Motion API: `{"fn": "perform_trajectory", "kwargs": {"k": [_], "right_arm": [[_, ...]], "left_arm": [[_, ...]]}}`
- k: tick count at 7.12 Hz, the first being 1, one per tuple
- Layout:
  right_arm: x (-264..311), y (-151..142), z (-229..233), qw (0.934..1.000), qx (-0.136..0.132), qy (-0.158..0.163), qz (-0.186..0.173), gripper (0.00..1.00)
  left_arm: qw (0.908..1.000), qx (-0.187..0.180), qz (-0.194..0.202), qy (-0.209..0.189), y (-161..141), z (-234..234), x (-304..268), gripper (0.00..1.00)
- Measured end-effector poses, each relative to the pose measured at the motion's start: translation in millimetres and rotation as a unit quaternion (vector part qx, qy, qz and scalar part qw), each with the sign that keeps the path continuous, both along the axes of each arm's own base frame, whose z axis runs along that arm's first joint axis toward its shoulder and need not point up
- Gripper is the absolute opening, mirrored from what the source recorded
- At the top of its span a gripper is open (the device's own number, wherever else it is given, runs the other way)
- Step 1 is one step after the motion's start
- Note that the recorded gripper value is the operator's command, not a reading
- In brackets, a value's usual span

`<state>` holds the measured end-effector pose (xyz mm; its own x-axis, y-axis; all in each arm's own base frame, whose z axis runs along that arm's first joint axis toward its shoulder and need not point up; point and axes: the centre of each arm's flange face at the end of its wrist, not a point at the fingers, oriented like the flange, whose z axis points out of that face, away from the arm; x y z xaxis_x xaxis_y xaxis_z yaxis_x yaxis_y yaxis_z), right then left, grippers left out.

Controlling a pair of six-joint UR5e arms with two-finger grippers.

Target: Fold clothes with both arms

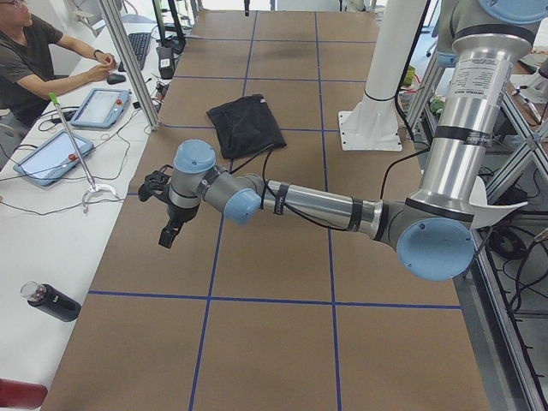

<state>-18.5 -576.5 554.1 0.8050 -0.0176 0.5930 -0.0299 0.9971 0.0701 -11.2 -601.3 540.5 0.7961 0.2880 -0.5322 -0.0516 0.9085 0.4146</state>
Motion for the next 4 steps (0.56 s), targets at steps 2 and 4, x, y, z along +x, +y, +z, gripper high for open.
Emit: {"fn": "perform_trajectory", "kwargs": {"k": [2, 4], "right_arm": [[6, 23, 27, 0.9995, -0.029, -0.011, 0.002, 1.00], [15, 51, 51, 0.9960, -0.064, -0.061, 0.006, 1.00]], "left_arm": [[0.9974, -0.047, 0.046, -0.028, 12, 31, -16, 0.99], [0.9907, -0.115, 0.067, -0.026, 33, 64, -18, 0.99]]}}
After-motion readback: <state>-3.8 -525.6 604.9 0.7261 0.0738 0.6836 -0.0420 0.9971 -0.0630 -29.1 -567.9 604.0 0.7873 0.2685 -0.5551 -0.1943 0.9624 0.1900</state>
